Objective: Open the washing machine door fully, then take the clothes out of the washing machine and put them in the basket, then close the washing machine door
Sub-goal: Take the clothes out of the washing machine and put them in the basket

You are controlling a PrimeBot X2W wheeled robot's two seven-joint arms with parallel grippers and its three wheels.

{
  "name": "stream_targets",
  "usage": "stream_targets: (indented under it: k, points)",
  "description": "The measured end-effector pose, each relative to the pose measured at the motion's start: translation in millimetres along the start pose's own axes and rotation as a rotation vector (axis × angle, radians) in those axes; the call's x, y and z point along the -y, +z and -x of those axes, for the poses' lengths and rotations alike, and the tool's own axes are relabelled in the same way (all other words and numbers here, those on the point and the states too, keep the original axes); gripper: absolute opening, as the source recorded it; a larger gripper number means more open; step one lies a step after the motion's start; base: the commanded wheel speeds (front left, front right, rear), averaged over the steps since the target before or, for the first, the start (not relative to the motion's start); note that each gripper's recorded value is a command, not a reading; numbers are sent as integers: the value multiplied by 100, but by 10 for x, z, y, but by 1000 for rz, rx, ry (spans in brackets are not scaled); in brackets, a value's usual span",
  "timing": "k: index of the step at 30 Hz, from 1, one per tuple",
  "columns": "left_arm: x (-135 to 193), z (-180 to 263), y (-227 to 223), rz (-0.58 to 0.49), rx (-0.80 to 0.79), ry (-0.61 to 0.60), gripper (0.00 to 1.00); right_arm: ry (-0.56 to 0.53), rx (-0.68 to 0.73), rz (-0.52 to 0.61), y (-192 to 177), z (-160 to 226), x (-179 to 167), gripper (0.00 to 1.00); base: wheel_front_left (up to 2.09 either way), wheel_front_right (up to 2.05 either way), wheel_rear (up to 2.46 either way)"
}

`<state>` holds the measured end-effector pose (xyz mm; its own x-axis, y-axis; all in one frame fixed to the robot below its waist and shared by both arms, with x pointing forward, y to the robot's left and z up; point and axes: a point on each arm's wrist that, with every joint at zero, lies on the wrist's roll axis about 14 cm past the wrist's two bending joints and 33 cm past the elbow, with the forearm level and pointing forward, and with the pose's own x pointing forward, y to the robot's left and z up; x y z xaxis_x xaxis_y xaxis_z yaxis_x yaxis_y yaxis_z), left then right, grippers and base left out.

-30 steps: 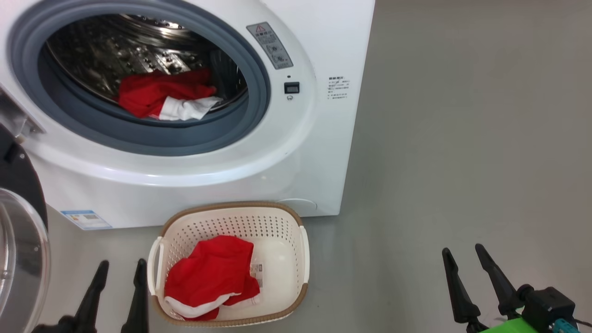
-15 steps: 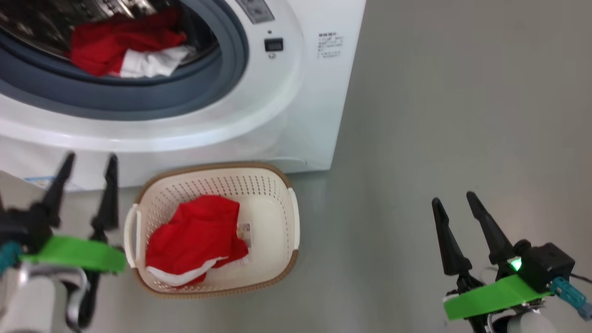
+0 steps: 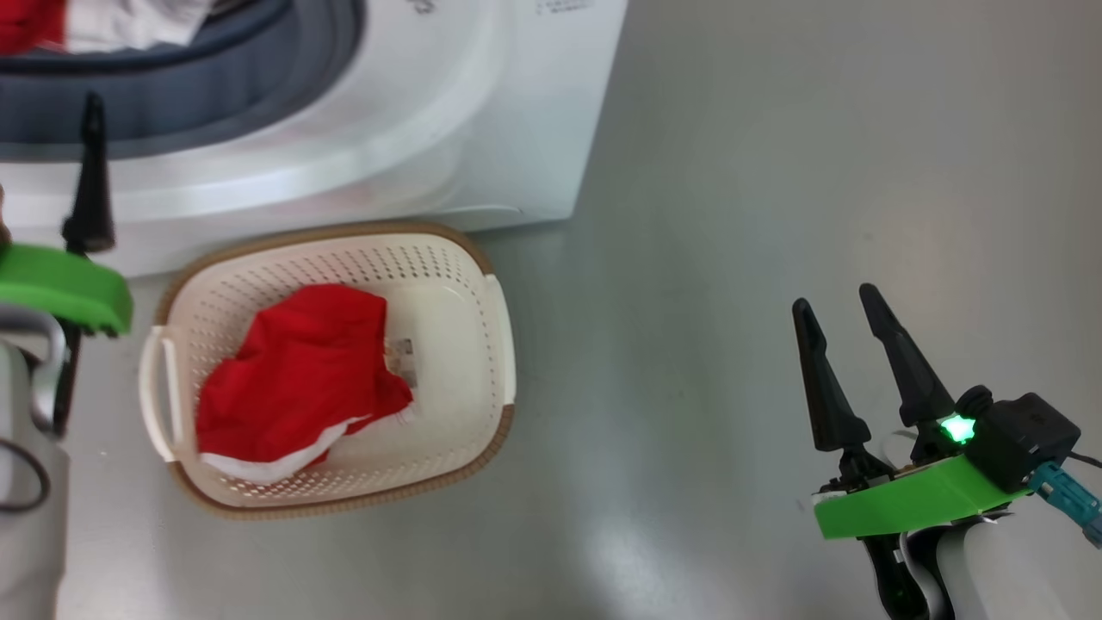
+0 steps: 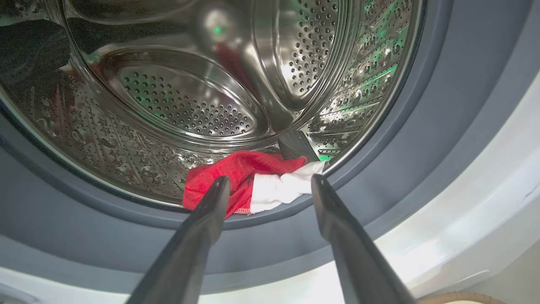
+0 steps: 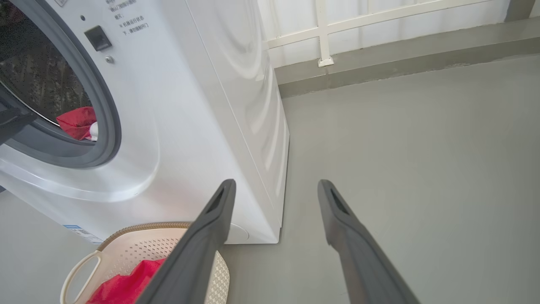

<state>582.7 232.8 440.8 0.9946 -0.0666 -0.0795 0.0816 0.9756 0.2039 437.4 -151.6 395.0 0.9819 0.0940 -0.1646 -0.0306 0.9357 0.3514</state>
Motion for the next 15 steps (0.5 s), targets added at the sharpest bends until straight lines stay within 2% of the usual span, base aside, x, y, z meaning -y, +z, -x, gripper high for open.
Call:
stream_targets:
  k: [7, 15]
  points:
    - [100, -324, -244, -74, -69, -18, 100, -33, -24, 3, -96, -23, 135, 100, 0, 0, 0]
    - [-15, -645, -304, -127, -102, 16, 100, -29, -25, 0, -116, -91, 144, 100, 0, 0, 0]
